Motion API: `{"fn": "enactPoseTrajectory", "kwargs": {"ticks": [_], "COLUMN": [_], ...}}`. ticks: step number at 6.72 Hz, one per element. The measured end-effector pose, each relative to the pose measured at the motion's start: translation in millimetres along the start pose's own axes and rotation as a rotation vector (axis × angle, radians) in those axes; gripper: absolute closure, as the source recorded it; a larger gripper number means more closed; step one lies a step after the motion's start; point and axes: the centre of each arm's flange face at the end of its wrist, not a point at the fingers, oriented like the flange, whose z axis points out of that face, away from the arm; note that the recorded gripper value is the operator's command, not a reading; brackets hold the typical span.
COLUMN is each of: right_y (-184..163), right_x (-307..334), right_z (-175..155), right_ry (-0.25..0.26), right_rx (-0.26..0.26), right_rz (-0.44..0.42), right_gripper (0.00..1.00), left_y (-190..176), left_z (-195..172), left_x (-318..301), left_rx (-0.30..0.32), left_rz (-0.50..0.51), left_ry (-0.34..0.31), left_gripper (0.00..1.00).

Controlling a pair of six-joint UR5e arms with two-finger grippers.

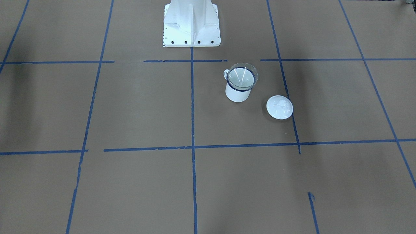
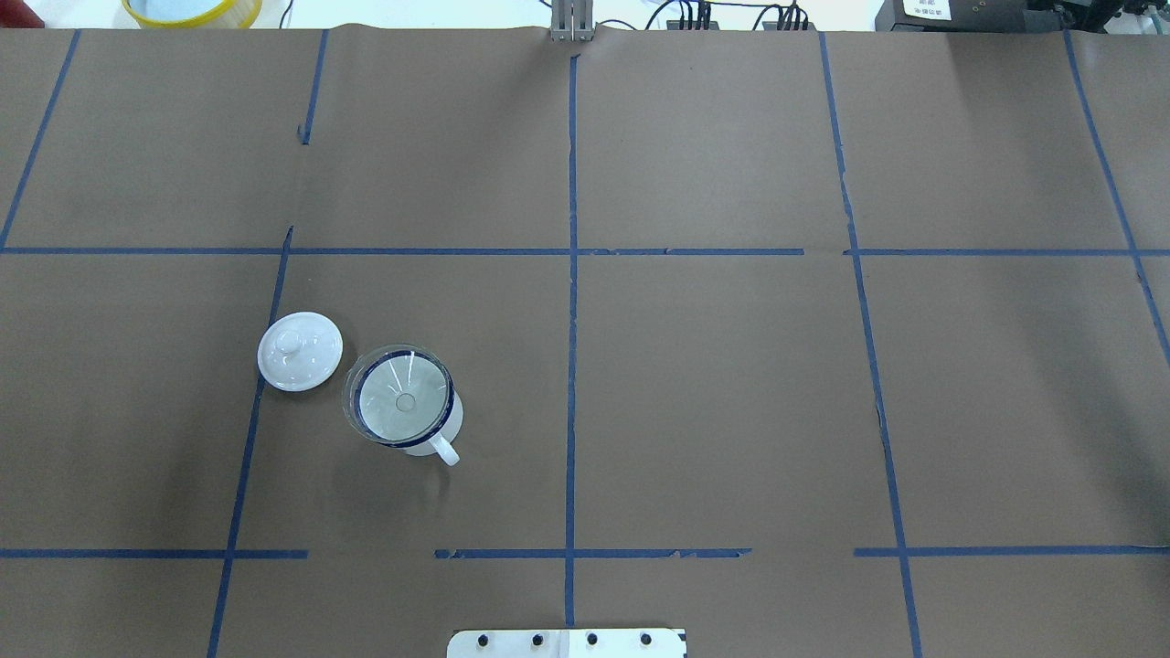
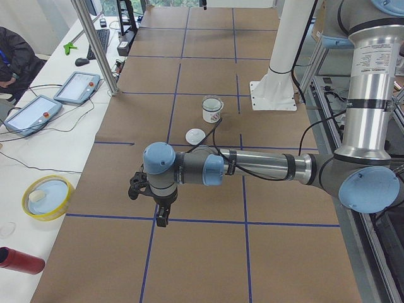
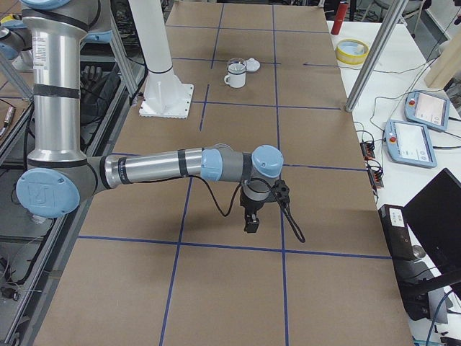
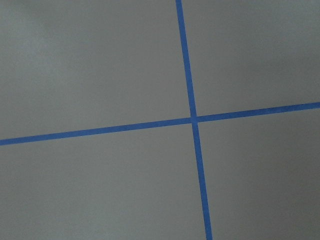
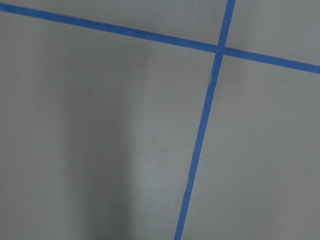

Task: Place funnel on cup

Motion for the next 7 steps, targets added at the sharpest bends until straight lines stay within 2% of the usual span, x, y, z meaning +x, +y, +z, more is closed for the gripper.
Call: {"fn": "enactPoseTrajectory", "kwargs": {"ticks": [7], "right_y": [0.0], "right_x": [-0.1], "right_z": [-0.1], "right_ry": [0.0], "right_rx": [0.0], "right_rz": [0.0], "right_gripper": [0.0], "left_y": [2.2], "left_z": [1.3], "left_x": [-0.7], "left_rx": [-0.007], "left_rz": [-0.01], "left_ry": [0.001], "left_gripper": [0.0]}}
